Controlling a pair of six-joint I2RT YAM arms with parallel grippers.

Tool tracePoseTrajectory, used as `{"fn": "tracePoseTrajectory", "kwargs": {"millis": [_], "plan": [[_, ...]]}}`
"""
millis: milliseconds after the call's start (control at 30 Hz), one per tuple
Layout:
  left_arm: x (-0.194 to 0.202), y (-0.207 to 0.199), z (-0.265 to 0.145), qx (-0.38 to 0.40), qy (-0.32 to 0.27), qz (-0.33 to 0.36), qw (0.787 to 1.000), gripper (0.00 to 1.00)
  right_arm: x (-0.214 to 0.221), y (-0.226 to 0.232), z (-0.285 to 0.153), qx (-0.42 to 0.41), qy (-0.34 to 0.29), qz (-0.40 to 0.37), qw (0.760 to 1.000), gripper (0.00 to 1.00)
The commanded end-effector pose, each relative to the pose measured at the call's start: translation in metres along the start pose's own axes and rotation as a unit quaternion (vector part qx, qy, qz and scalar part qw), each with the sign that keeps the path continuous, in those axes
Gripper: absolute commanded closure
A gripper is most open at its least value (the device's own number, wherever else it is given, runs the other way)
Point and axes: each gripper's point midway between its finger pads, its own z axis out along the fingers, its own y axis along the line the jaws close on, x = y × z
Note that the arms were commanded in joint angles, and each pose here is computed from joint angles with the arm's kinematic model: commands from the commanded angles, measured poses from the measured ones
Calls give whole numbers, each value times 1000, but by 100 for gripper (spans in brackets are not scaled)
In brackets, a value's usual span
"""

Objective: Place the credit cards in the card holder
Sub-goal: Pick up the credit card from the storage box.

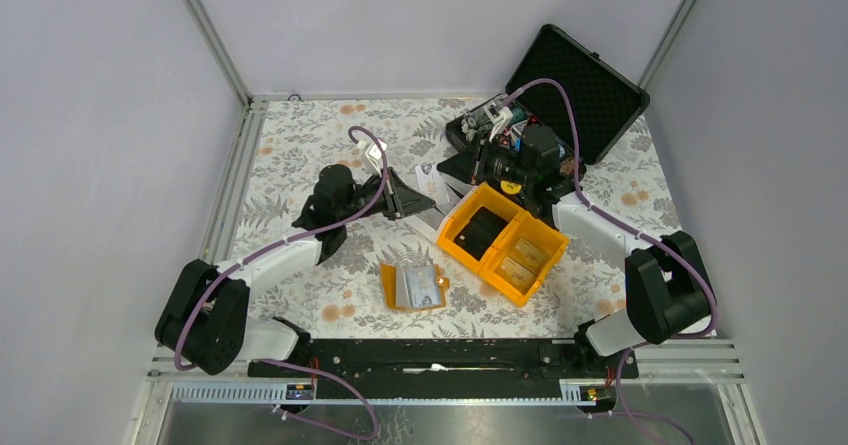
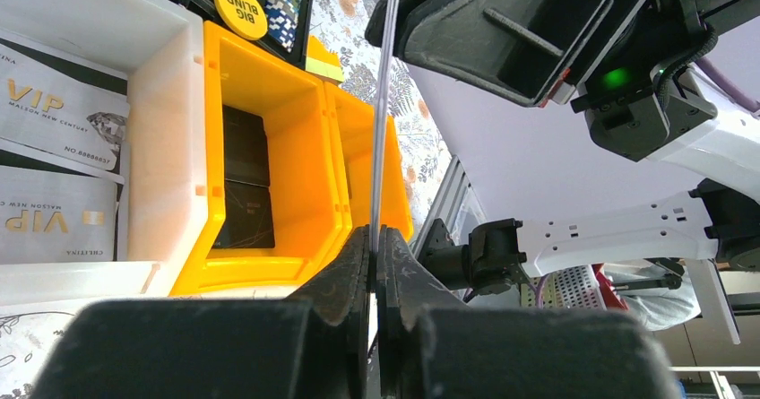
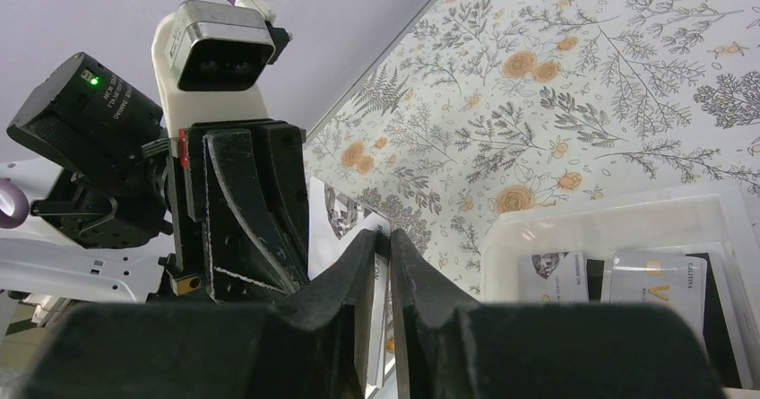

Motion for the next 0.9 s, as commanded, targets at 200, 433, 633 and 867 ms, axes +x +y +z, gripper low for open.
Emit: {"fn": "tracePoseTrajectory", "kwargs": {"millis": [200,433,633,867], "plan": [[-12,-21,2,40,-12,14,999,100,-14,19,0,-28,-15,-31,999,67],[-10,-17,1,33,-9,11,999,100,-18,16,-2,-13,-24,-38,999,60],[-8,-17,0,31,-6,9,999,100,-21,16,-2,-9,-28,-40,999,56],[-6,-14,-1,25,-6,8,1000,100,-23,19,-5,-10,-33,-43,998,55]]}}
